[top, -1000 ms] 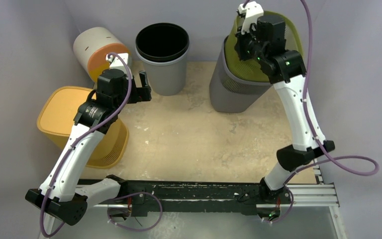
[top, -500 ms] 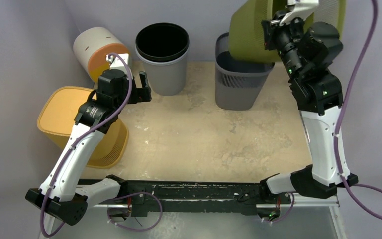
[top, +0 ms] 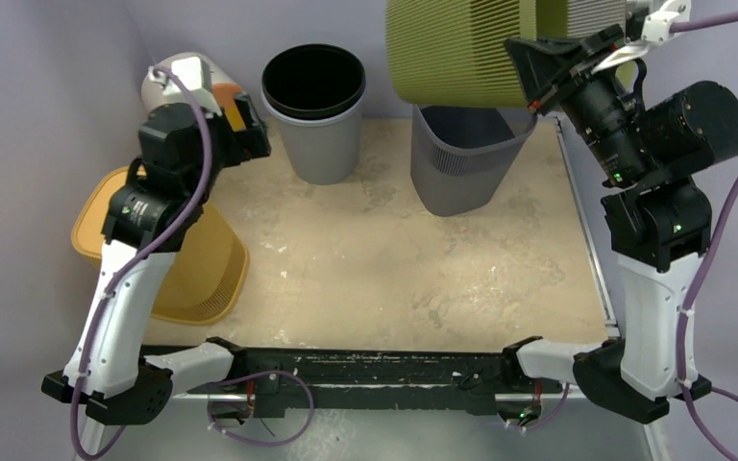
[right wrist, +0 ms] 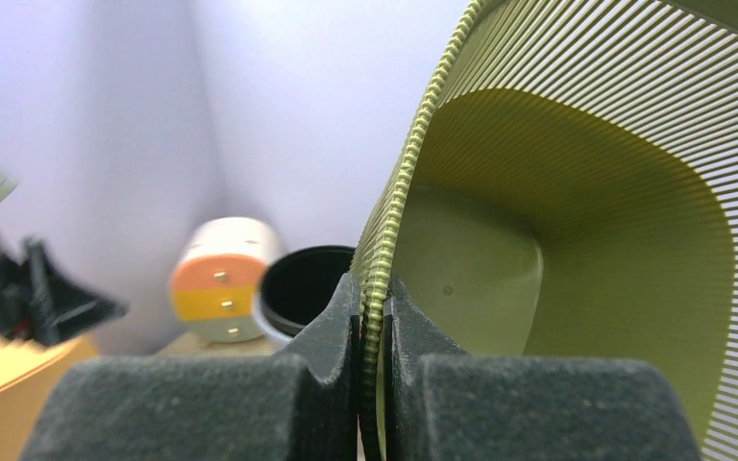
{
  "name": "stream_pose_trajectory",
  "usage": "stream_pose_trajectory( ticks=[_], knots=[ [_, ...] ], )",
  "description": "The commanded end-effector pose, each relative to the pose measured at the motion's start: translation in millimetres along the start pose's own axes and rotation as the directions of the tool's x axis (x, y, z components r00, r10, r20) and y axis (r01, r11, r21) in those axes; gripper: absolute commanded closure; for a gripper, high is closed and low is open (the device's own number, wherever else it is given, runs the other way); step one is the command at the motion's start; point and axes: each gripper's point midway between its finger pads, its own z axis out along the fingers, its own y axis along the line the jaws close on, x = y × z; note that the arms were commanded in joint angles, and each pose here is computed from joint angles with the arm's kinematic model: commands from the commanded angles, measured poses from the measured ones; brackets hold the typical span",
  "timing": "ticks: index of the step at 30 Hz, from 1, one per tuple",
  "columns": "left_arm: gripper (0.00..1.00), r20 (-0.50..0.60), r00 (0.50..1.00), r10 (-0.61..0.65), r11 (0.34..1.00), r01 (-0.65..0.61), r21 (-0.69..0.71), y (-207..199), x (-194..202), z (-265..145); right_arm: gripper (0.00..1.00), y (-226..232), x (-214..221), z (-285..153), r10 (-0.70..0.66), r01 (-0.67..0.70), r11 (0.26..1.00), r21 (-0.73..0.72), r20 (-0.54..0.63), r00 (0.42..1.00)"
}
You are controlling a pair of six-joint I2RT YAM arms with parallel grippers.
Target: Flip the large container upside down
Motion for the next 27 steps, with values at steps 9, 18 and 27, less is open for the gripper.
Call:
stream_pose_trajectory(
  ticks=[9,18,27],
  knots=[
    [0.04,0.319,0.932,-0.17,0.98,0.194,-0.044,20,-106,-64,1.0,107,-29,-45,0.234,-0.128,0.805,-0.579,0.111,0.966],
    [0.04,0.289,0.937,-0.198,0.976,0.215,-0.028,17,-99,-63,1.0,160,32,-55,0.343,-0.289,0.686,-0.668,-0.053,0.938],
    [0.04,0.202,0.964,-0.171,0.983,0.182,-0.035,14,-72,-50,1.0,211,125,-76,0.466,-0.504,0.643,-0.577,-0.227,0.855]
  ],
)
